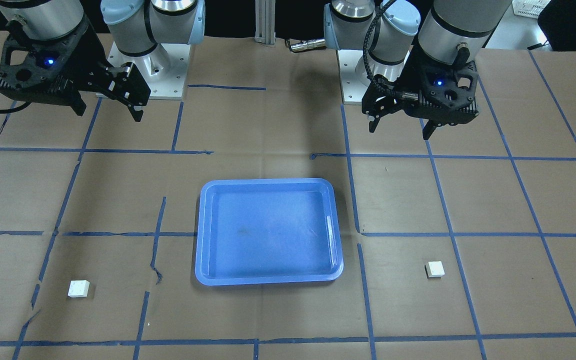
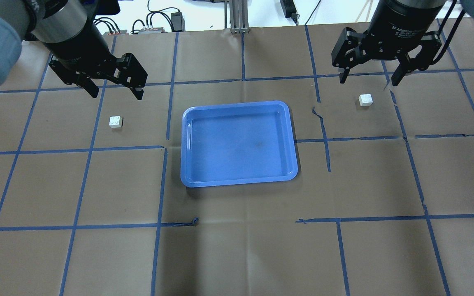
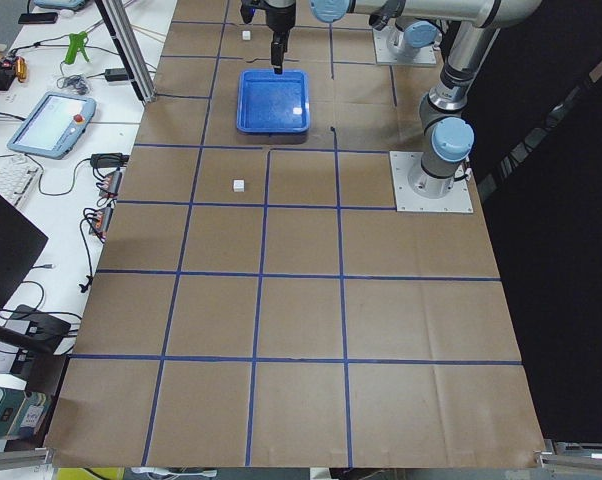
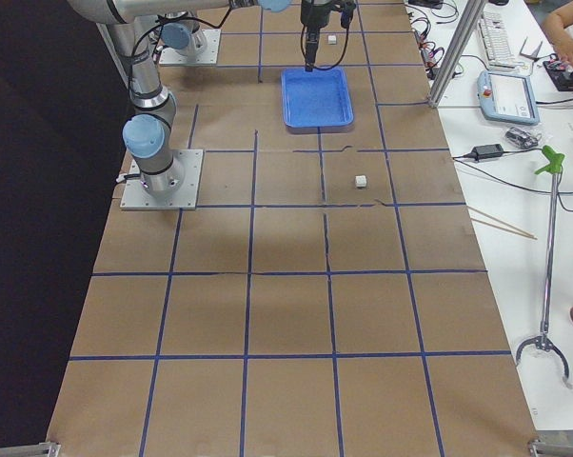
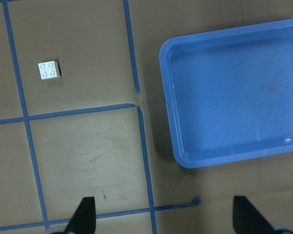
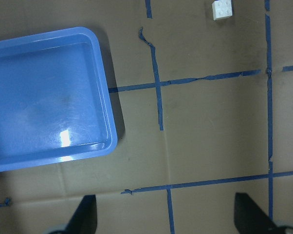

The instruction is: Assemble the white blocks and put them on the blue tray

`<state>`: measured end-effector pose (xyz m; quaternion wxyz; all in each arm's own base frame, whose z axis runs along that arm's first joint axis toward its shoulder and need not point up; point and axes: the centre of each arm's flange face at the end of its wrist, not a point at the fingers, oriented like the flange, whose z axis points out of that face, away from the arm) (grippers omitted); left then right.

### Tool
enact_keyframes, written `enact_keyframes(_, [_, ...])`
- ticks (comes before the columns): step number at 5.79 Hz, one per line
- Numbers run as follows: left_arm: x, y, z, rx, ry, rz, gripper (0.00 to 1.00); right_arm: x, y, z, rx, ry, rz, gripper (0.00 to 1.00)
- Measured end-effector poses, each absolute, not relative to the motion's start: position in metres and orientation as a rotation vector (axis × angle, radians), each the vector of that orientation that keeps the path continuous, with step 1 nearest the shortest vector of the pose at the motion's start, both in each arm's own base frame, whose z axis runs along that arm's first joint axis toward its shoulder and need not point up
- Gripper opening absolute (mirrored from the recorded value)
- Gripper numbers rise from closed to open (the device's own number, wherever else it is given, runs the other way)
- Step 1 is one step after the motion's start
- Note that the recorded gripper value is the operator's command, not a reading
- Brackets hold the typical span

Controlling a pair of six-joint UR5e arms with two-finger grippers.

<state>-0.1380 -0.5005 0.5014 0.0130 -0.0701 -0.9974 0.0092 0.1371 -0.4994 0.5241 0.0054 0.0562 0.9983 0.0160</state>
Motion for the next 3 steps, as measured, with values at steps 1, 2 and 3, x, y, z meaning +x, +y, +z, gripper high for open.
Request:
enact_keyframes(1, [-0.137, -0.501, 0.499, -0.252, -3.106, 0.019, 0.99, 0.138, -0.5, 0.524, 0.164, 3.121, 0.051, 1.0])
enact_keyframes(2, [-0.129, -0.506, 0.49, -0.242, -3.11, -0.007, 0.99, 0.138, -0.5, 0.524, 0.091, 3.122, 0.049, 1.0])
enact_keyframes(3, [-0.112, -0.526, 0.47, -0.191, -3.116, -0.048, 0.99, 0.137, -0.502, 0.525, -0.031, 3.126, 0.028, 1.0])
